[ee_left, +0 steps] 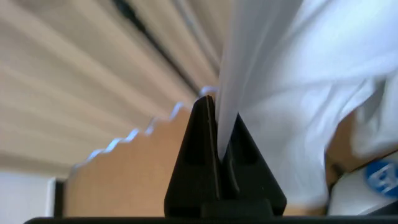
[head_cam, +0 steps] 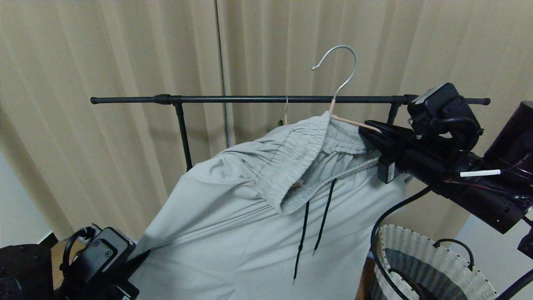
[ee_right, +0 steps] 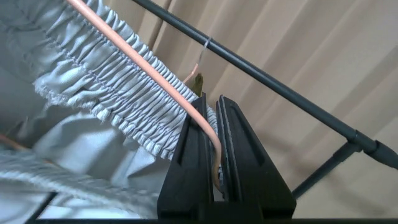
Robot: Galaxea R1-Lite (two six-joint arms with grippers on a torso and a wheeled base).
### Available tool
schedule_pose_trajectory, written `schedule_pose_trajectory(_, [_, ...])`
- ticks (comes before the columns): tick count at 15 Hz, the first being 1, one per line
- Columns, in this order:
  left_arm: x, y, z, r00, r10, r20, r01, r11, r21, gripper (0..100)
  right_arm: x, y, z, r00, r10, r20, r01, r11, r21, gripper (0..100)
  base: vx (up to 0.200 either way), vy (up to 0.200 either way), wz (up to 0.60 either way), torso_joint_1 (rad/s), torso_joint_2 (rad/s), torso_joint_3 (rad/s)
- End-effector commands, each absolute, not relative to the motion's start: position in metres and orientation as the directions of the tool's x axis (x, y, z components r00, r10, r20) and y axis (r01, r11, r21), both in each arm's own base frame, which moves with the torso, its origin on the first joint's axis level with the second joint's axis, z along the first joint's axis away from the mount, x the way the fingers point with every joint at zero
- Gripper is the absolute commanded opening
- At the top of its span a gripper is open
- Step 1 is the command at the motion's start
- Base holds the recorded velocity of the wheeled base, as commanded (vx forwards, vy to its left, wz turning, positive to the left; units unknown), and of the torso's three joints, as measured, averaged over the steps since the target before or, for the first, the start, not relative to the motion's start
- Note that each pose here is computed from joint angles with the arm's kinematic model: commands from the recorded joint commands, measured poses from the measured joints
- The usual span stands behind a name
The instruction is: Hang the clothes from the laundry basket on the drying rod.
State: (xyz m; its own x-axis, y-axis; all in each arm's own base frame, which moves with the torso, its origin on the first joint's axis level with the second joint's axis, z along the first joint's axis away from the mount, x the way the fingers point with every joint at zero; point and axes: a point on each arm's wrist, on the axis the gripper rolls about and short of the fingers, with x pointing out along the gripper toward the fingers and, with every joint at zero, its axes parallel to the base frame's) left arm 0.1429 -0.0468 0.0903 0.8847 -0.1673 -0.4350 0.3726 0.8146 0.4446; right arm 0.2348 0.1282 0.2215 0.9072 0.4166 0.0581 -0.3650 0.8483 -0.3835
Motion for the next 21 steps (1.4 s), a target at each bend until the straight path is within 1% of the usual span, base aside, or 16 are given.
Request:
schedule_pose_trajectory(1, [0.143,-0.042,0.089,0.887,-0.141,-0.440,0.354,0.819,0.452,0,0.235,0.126,0.231,0.910,0.408,0.076,-0.351,0.855,-0.382,0,0.000,0.000,0.00,0.000,0.00,0.000])
schedule_pose_trajectory(5, [0.144,-0.038,0.089,0.889,-0.110,-0.445,0.359,0.772,0.525,0,0.235,0.126,0.240,0.910,0.406,0.081,-0.348,0.856,-0.383,0,0.000,0.000,0.00,0.000,0.00,0.000])
schedule_pose_trajectory(8, [0.143,-0.038,0.090,0.893,-0.113,-0.436,0.361,0.759,0.543,0,0.235,0.126,0.243,0.909,0.408,0.087,-0.348,0.857,-0.381,0,0.000,0.000,0.00,0.000,0.00,0.000])
schedule_pose_trajectory(10, [0.140,-0.037,0.096,0.910,-0.125,-0.396,0.341,0.770,0.539,0,0.234,0.126,0.240,0.910,0.407,0.076,-0.350,0.855,-0.382,0,0.000,0.000,0.00,0.000,0.00,0.000])
schedule_pose_trajectory(11, [0.140,-0.037,0.096,0.910,-0.125,-0.396,0.341,0.770,0.539,100,0.234,0.126,0.240,0.910,0.407,0.076,-0.350,0.855,-0.382,0,0.000,0.000,0.00,0.000,0.00,0.000])
schedule_pose_trajectory(13, [0.135,-0.040,0.110,0.934,-0.166,-0.315,0.306,0.828,0.470,100,0.233,0.125,0.233,0.914,0.402,0.050,-0.353,0.852,-0.385,0,0.000,0.000,0.00,0.000,0.00,0.000])
schedule_pose_trajectory(15, [0.132,-0.043,0.119,0.945,-0.194,-0.262,0.288,0.874,0.391,100,0.229,0.122,0.227,0.924,0.383,0.012,-0.348,0.853,-0.389,0,0.000,0.000,0.00,0.000,0.00,0.000])
schedule_pose_trajectory(17, [0.125,-0.041,0.135,0.966,-0.200,-0.164,0.244,0.913,0.327,100,0.224,0.111,0.218,0.946,0.322,-0.041,-0.311,0.864,-0.395,0,0.000,0.000,0.00,0.000,0.00,0.000])
schedule_pose_trajectory(18, [0.120,-0.039,0.147,0.975,-0.200,-0.094,0.218,0.934,0.282,100,0.221,0.103,0.212,0.954,0.292,-0.074,-0.296,0.865,-0.405,0,0.000,0.000,0.00,0.000,0.00,0.000])
schedule_pose_trajectory(19, [0.120,-0.039,0.147,0.975,-0.200,-0.094,0.218,0.934,0.282,100,0.221,0.103,0.212,0.954,0.292,-0.074,-0.296,0.865,-0.405,0,0.000,0.000,0.00,0.000,0.00,0.000])
schedule_pose_trajectory(20, [0.106,-0.033,0.157,0.980,-0.197,-0.020,0.196,0.956,0.220,100,0.220,0.084,0.206,0.968,0.223,-0.113,-0.250,0.863,-0.439,0,0.000,0.000,0.00,0.000,0.00,0.000])
schedule_pose_trajectory(21, [0.096,-0.030,0.159,0.981,-0.195,-0.002,0.191,0.961,0.201,100,0.221,0.074,0.206,0.976,0.179,-0.125,-0.217,0.859,-0.463,0,0.000,0.000,0.00,0.000,0.00,0.000])
